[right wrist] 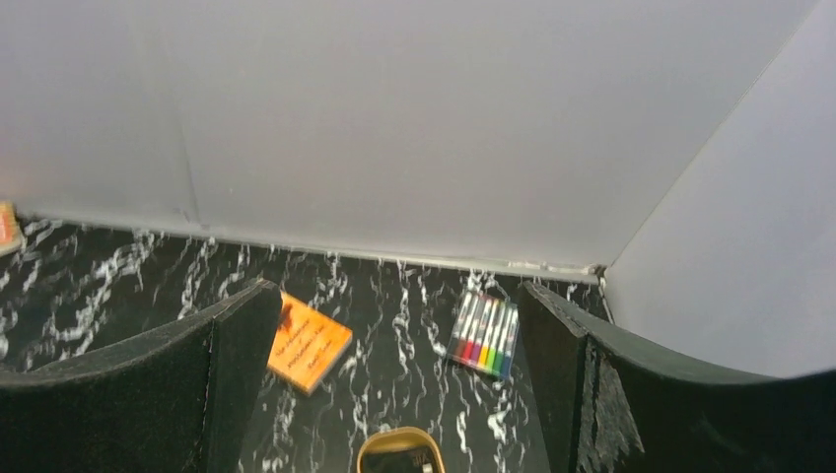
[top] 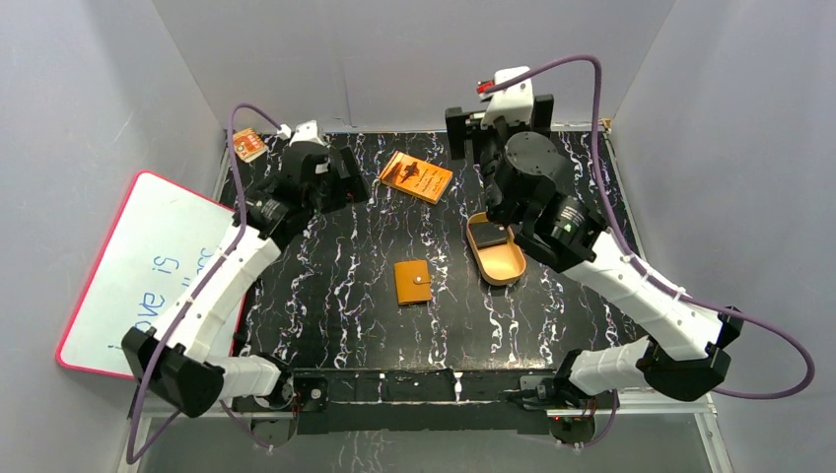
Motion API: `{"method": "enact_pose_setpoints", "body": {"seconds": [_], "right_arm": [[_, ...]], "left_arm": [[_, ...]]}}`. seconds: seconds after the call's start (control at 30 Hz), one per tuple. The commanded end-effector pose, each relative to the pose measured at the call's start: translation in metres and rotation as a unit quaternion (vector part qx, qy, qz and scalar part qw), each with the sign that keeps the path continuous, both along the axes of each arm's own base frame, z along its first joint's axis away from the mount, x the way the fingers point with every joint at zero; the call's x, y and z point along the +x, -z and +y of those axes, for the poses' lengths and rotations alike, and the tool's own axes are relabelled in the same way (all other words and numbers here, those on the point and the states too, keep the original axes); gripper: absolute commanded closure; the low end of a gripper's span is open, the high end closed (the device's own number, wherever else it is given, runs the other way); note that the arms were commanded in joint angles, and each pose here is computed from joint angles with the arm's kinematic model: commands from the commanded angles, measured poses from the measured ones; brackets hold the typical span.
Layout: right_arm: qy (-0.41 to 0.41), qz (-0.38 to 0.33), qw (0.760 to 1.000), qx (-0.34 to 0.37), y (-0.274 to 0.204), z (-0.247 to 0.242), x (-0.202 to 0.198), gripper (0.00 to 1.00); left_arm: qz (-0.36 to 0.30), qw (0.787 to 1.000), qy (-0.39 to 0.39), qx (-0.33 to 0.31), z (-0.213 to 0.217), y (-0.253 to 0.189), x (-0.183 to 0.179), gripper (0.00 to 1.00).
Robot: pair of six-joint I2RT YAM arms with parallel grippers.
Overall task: Put the credit cards into the card holder
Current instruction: Reset both arms
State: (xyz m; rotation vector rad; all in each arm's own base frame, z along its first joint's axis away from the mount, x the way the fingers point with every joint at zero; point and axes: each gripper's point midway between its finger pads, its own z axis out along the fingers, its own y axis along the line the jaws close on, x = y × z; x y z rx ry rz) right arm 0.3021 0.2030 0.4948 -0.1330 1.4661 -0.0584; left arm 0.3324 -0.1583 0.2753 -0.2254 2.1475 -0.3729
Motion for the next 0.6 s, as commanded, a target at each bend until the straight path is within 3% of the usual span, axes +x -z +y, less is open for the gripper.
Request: {"method": "enact_pose_setpoints", "body": {"seconds": [0.0,0.17,0.37,0.57], "right_arm": [[-0.035,0.0,0.997,0.074,-0.007,-0.022,-0.025,0.01],[-0.101,-0.002,0.987,0.123,0.003,-0.038,-0.055,0.01],[-0.114,-0.002,0.982,0.148,0.023,-0.061,-0.073,0.01],[-0.158,0.003,0.977,0.144,0.025,-0.05,-0.081,0.01]], "left_arm": [[-0.089,0.994,0.012,-0.062,-0.003,-0.088,0.0,0.07],[-0.147,0.988,-0.01,-0.037,0.02,-0.129,-0.008,0.07],[-0.152,0.988,-0.012,-0.013,0.031,-0.125,-0.017,0.07],[-0.167,0.986,-0.004,-0.018,0.03,-0.128,-0.019,0.06]]}}
